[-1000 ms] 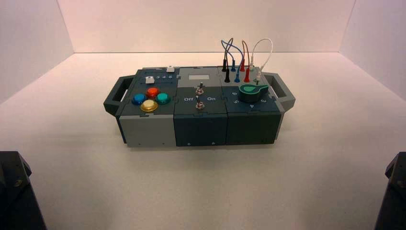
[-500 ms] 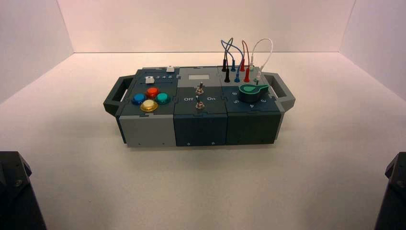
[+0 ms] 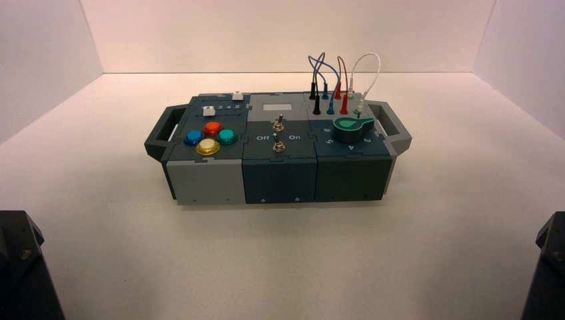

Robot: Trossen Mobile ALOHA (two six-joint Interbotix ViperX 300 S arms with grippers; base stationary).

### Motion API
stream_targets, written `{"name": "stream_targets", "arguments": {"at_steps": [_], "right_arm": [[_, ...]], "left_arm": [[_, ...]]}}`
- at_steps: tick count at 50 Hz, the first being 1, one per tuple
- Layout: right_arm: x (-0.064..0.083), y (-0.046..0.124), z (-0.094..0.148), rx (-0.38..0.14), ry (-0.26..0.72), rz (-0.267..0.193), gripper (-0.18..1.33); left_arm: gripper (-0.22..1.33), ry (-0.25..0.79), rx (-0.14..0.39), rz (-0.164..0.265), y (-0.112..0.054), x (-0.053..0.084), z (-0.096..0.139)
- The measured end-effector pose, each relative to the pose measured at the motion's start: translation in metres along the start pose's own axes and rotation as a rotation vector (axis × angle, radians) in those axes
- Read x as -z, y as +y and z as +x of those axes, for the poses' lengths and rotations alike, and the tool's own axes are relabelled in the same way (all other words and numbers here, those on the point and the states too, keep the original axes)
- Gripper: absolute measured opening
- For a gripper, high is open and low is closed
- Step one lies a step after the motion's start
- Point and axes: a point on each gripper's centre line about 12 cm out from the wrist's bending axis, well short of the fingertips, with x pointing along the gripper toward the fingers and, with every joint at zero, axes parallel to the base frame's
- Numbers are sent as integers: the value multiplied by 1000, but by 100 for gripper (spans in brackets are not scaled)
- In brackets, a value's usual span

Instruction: Move the top slider to position 1.

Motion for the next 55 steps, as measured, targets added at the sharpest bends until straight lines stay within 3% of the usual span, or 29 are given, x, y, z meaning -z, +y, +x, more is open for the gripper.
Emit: {"name": "stream_targets", "arguments": {"at_steps": [9, 19, 29, 44, 55], "right_arm": [[-4, 14, 8, -40, 36, -15, -14], [-9, 32, 25, -70, 143, -20, -14], [-23, 61, 38, -122, 204, -51, -14], [-46, 96, 64, -190, 294, 40, -14], [-52, 134, 80, -252, 328, 21, -14]], "left_arm": [[-16, 34, 0, -1, 1, 2, 8], [-16, 109, -2, -7, 2, 7, 27], [-16, 167, -4, -20, 4, 12, 42], [-16, 196, -6, -45, 4, 15, 49], [-16, 197, -6, -50, 4, 15, 49]]}}
